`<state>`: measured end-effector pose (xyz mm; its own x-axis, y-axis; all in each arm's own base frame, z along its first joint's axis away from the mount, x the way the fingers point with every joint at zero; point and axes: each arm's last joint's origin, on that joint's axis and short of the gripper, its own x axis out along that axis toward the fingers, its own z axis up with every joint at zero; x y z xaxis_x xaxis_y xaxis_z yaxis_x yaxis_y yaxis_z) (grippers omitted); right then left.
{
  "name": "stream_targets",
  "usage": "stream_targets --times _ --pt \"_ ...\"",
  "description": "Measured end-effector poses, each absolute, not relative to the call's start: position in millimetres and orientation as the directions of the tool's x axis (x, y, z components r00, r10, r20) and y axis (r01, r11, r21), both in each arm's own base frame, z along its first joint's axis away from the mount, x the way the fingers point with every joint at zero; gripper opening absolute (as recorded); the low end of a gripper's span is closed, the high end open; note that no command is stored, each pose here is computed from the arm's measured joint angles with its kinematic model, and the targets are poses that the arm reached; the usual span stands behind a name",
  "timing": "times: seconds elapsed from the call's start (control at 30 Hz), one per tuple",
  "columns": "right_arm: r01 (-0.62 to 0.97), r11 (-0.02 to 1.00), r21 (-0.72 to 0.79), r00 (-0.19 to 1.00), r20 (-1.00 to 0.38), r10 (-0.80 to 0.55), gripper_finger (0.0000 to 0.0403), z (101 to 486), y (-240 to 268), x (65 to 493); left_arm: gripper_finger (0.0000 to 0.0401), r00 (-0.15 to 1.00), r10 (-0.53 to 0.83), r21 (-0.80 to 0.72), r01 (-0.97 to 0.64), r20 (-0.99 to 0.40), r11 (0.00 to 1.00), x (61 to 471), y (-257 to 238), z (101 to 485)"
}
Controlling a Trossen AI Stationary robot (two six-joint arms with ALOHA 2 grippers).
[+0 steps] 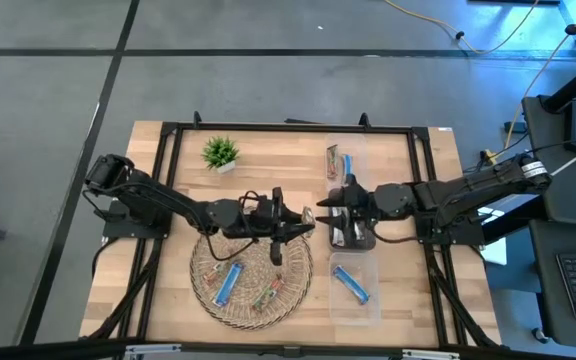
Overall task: Pick and place Granola Bars by type
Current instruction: Put the yellow granola bar into the black bin
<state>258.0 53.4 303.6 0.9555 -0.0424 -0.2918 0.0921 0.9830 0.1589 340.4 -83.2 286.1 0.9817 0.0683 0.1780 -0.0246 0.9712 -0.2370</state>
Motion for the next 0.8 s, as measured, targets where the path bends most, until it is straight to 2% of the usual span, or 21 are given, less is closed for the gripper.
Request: stream_targets --times 0.23,0.43,0.6,0.8 --pt "0.028 0.987 0.157 0.954 -0.299 0.021 0.0196 303.2 55.2 257.9 0.0063 0.979 0.054 -0.220 -0.010 0.194 0.975 340.1 -83.5 287.7" --pt "-0.104 0.981 0.161 0.945 -0.292 0.148 0.0250 304.3 58.9 257.8 0.0062 0.979 0.054 -0.220 -0.010 0.194 0.976 340.1 -83.4 287.7" --pt "-0.133 0.979 0.153 0.961 -0.221 0.165 0.0282 310.9 61.6 259.5 0.0064 0.980 0.043 -0.217 0.000 0.195 0.976 340.2 -83.7 287.7" --pt "-0.133 0.978 0.159 0.976 -0.151 0.157 0.0287 314.8 62.7 265.1 0.0062 0.980 0.034 -0.216 0.009 0.196 0.976 340.1 -84.0 287.8"
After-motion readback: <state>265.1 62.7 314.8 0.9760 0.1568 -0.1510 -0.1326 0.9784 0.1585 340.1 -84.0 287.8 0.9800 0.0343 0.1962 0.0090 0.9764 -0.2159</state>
